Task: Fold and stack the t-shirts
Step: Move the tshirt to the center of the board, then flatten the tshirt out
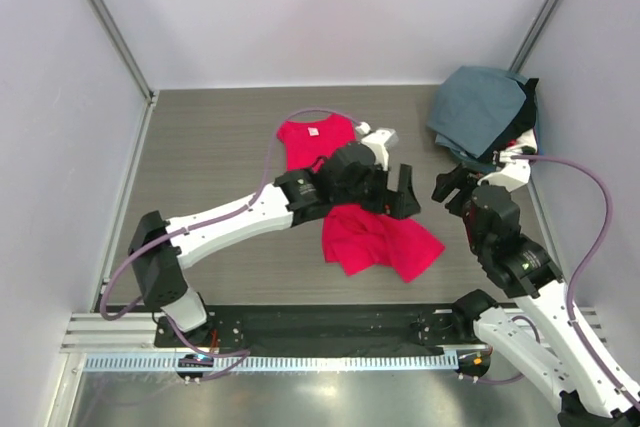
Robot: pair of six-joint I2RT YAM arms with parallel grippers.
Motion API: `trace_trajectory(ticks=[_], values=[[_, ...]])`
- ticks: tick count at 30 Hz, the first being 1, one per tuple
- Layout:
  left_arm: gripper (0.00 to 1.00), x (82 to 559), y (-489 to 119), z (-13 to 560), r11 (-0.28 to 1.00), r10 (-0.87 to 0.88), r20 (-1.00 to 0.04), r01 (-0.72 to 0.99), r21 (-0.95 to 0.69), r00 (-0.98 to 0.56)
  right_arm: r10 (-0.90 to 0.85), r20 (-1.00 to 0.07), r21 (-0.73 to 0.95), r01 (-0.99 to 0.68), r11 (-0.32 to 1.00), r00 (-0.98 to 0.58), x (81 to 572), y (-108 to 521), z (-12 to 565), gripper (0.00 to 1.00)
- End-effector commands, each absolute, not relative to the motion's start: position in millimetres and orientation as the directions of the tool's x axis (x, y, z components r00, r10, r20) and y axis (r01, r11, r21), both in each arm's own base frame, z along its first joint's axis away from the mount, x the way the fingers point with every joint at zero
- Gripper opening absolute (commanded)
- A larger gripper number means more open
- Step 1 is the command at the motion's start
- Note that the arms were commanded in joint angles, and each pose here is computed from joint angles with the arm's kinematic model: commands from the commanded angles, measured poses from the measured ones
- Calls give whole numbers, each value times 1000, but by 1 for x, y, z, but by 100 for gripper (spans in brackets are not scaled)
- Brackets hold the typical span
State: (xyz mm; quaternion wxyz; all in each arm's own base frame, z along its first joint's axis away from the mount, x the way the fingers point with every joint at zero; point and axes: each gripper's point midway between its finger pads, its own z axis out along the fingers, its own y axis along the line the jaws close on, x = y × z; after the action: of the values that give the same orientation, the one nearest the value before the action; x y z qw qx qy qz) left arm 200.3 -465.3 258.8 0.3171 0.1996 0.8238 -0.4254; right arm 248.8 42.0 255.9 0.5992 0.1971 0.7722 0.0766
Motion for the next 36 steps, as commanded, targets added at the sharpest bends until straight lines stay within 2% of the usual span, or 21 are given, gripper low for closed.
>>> trace_trajectory(ticks=[1,4,6,13,15,22,26,29,36], values=[[94,242,-410,291,640,-67,-754,552,-535,-654,382,-892,346,179,921,-242,247,49,254,75],[97,263,-362,263,709,-122,-716,445,-547,-687,349,-875,345,76,936,-336,247,73,243,88],[100,279,-334,251,749,-177,-706,371,-549,-686,316,-844,344,13,939,-434,248,93,225,89],[99,299,-268,184,829,-232,-679,223,-513,-697,208,-667,368,-73,927,-715,237,138,152,59],[98,304,-255,176,844,-255,-684,188,-502,-683,206,-613,362,-39,931,-763,229,138,132,58],[98,315,-232,155,889,-258,-749,154,-432,-610,366,-514,378,178,908,-776,203,118,106,59],[96,318,-237,144,895,-221,-750,176,-410,-623,462,-426,386,306,870,-778,183,111,80,56],[95,317,-233,137,900,-207,-764,186,-393,-611,466,-360,404,316,859,-808,169,120,62,56],[95,311,-226,136,901,-199,-787,207,-382,-584,381,-318,319,280,905,-868,142,125,36,56]])
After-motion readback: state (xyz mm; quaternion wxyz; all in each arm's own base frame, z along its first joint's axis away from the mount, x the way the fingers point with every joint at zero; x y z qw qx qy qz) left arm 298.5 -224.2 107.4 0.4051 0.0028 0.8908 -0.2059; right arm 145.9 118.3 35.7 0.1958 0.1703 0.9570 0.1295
